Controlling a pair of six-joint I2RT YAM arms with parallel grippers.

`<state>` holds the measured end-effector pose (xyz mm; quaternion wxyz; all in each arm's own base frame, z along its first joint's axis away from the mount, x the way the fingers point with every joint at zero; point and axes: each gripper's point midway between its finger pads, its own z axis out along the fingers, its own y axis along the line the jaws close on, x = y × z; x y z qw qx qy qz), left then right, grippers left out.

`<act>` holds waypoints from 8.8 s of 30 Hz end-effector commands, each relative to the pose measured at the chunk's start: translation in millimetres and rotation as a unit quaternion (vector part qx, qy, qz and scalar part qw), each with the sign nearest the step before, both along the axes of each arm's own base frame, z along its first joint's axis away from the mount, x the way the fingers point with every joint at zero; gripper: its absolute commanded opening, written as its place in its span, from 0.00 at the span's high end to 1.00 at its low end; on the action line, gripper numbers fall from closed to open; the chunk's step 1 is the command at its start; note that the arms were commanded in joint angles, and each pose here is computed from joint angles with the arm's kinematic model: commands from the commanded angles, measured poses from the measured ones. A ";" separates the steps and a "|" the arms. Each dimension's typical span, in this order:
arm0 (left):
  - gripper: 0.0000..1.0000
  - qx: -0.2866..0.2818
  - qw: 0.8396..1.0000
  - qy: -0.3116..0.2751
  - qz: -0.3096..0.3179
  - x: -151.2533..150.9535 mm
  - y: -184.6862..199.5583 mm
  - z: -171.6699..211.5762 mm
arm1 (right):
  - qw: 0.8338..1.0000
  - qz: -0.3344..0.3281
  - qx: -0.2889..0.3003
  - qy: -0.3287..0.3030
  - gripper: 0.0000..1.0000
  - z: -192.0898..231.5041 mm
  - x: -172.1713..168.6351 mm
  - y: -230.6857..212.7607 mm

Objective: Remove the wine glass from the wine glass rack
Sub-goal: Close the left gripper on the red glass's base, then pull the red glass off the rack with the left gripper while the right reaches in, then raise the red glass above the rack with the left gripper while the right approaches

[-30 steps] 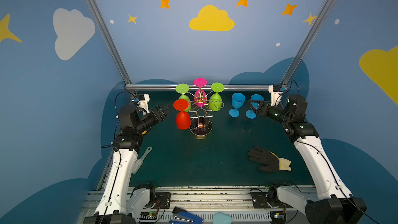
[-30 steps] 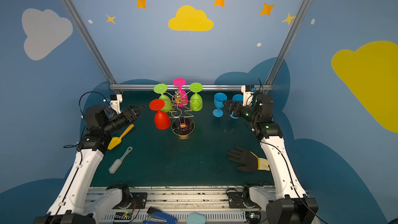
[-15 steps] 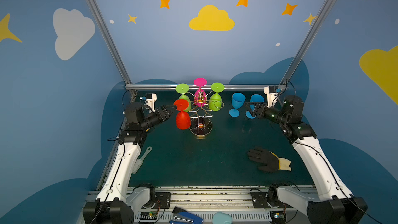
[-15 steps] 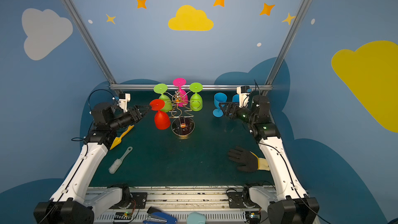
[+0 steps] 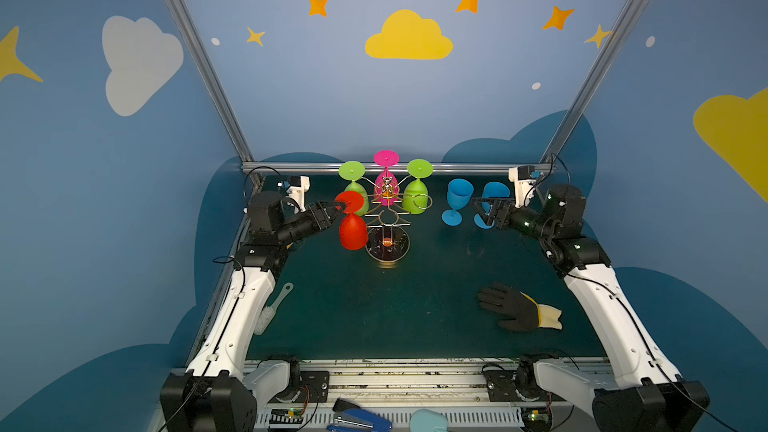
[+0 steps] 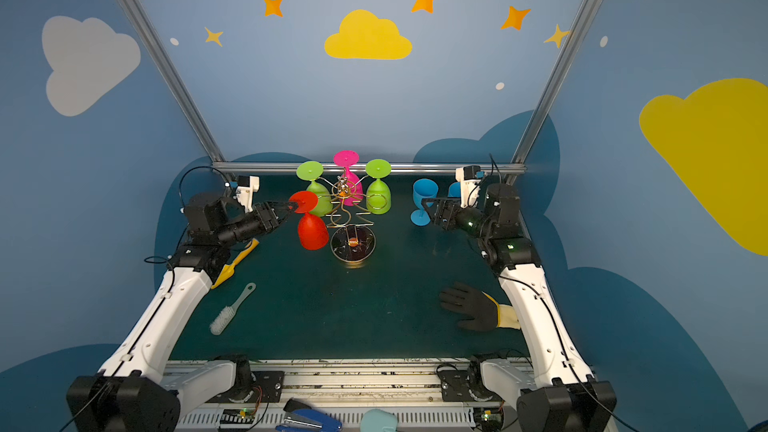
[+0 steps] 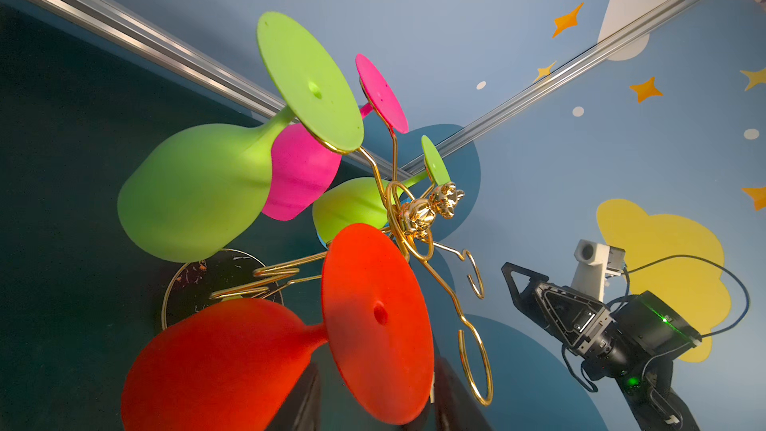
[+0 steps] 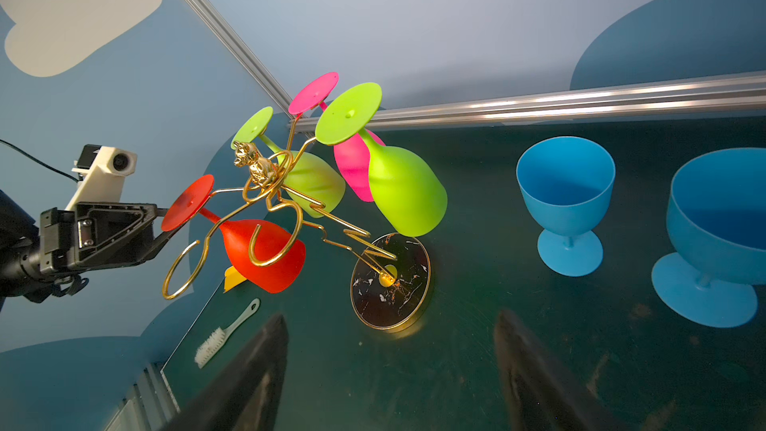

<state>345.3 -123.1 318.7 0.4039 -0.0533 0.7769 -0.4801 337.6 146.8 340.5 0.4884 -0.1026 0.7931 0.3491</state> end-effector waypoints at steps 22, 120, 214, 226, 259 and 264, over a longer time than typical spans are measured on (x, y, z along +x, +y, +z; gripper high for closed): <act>0.82 0.010 1.000 -0.020 -0.008 4.6 -2.9 13.8 | 1.000 -0.002 -0.009 -0.008 0.23 2.8 -12.3 -2.4; 0.97 0.004 0.999 -0.030 -0.011 28.0 -25.7 49.7 | 1.000 -0.008 -0.005 -0.025 0.22 14.6 -25.9 -6.1; 0.97 -0.179 0.951 -0.114 -0.225 -41.8 -55.4 220.1 | 0.852 0.250 -0.068 -0.456 0.13 141.8 -73.2 137.7; 0.97 -0.181 0.942 -0.099 -0.266 -50.4 -81.5 217.1 | 0.850 0.268 -0.078 -0.446 0.11 129.3 -48.6 175.1; 0.97 -0.198 0.933 -0.097 -0.286 -57.3 -95.0 217.2 | 0.865 0.292 -0.060 -0.403 0.16 113.2 -31.7 212.0; 0.97 -0.196 0.934 -0.103 -0.282 -55.0 -95.0 216.4 | 0.879 0.274 -0.062 -0.385 0.36 112.4 -29.6 205.8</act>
